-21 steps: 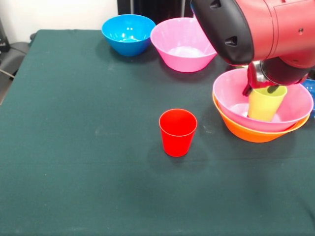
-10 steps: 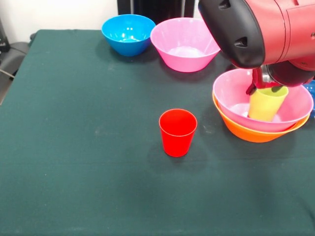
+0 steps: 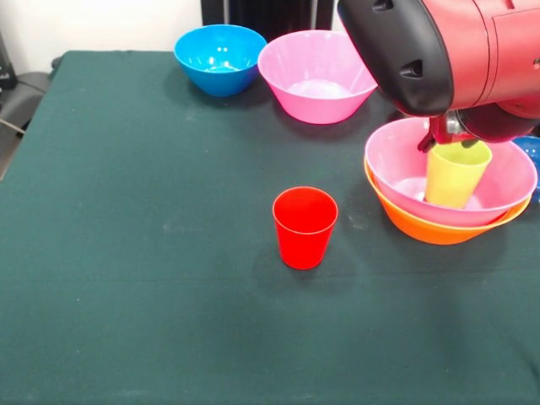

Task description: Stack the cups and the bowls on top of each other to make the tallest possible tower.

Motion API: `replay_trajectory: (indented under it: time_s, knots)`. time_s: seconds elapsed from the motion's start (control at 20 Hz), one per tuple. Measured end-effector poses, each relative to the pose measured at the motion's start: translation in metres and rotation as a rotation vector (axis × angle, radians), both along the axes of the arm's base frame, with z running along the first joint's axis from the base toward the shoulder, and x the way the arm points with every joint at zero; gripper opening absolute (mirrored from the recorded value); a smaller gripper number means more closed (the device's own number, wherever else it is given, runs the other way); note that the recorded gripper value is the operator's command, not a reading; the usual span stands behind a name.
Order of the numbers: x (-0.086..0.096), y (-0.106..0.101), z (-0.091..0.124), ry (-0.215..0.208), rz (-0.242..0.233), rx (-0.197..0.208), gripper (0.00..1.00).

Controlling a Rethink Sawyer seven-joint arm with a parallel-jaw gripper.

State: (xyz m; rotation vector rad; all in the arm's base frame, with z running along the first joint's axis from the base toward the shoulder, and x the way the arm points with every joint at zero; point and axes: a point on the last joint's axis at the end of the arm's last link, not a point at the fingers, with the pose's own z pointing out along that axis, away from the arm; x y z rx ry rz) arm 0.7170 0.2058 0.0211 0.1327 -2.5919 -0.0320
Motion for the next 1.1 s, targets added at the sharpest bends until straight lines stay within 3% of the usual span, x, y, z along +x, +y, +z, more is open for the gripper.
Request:
replay_trajectory:
  time_s: [0.7,0.95,1.1]
  knots:
    - [-0.002,-0.007,0.007,0.016,0.001,-0.02,1.0]
    - [-0.005,-0.016,0.027,0.017,0.004,-0.027,1.0]
    - [-0.005,-0.032,0.049,0.011,-0.003,-0.034,1.0]
